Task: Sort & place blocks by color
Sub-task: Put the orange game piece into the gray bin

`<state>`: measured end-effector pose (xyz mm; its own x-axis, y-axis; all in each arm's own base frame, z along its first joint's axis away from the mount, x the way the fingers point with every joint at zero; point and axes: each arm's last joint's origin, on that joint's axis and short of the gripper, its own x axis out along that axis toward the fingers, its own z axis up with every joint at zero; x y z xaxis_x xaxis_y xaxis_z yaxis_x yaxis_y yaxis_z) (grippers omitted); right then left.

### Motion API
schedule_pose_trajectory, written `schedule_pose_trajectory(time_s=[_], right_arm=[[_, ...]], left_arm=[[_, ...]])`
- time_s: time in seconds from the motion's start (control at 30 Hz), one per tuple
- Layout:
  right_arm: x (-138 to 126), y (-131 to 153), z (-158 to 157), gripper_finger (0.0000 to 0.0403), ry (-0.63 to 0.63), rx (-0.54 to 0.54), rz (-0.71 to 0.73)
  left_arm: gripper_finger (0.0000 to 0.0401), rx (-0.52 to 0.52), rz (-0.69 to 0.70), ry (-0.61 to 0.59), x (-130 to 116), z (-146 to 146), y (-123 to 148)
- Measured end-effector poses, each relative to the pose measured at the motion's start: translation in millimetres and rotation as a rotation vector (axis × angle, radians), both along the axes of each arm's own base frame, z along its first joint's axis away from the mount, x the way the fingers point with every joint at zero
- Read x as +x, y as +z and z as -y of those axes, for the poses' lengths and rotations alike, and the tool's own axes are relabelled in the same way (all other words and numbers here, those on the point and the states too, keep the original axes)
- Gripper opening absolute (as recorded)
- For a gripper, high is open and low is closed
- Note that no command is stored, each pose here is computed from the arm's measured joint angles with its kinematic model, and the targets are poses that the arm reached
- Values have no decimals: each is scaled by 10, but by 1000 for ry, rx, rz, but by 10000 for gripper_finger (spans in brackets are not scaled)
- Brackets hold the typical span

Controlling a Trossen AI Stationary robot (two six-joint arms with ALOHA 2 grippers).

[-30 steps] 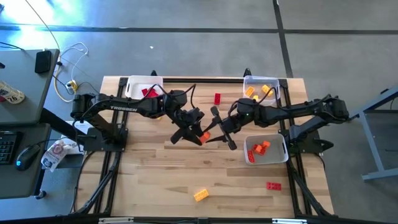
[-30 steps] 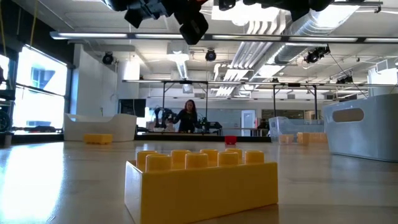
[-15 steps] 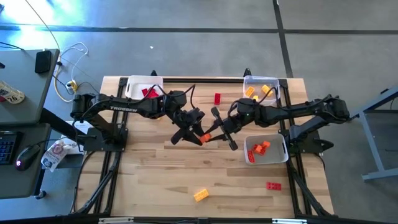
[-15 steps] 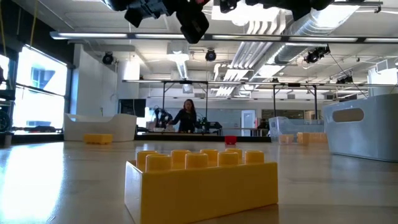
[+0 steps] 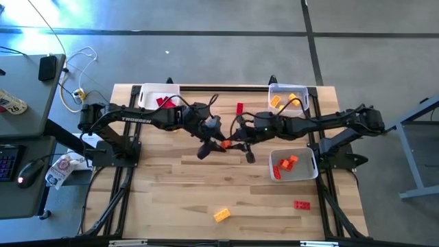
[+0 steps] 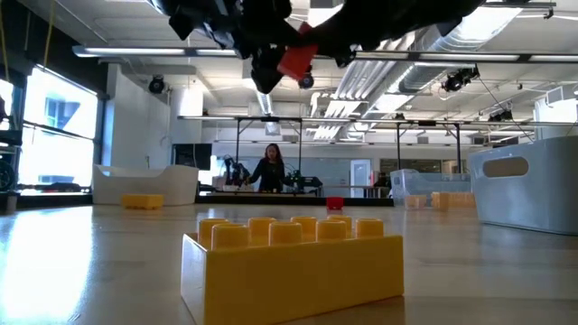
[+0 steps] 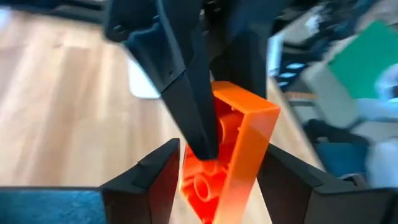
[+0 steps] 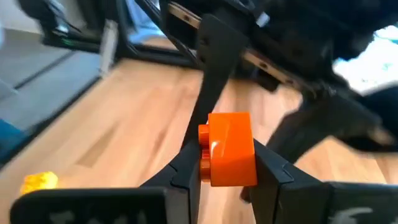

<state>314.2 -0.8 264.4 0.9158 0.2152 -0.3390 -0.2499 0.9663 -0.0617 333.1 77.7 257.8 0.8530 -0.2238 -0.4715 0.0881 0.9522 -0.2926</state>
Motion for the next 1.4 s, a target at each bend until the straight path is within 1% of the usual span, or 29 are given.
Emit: schedule_pose_trajectory(time_s=[0.13, 0.3, 0.5, 0.63, 0.77, 0.93, 1.1, 1.2, 1.4], right_arm=[[-26, -73, 23, 76, -94, 12, -89], [-79, -175, 17, 76, -182, 53, -219], [-188, -213, -65, 76, -296, 41, -326], [-293, -179, -122, 77, -366, 23, -366], [-419, -129, -161, 77, -434, 8, -400], [-639, -12, -196, 77, -534, -1, -419], [-897, 80, -219, 77, -652, 43, -453], [-1034, 85, -245, 77, -719, 98, -501], [-1234, 7, -322, 77, -841, 165, -643]], left_arm=[[196, 60, -55, 75, -21, -26, -42], [199, 55, -135, 104, -77, -69, -100], [200, 56, -264, 171, -179, -158, -188], [200, 54, -347, 216, -259, -231, -240], [200, 32, -426, 235, -343, -288, -287], [200, 1, -517, 257, -447, -349, -335], [200, -3, -605, 249, -549, -388, -376], [200, 25, -678, 253, -615, -392, -403], [200, 137, -832, 299, -730, -389, -442]])
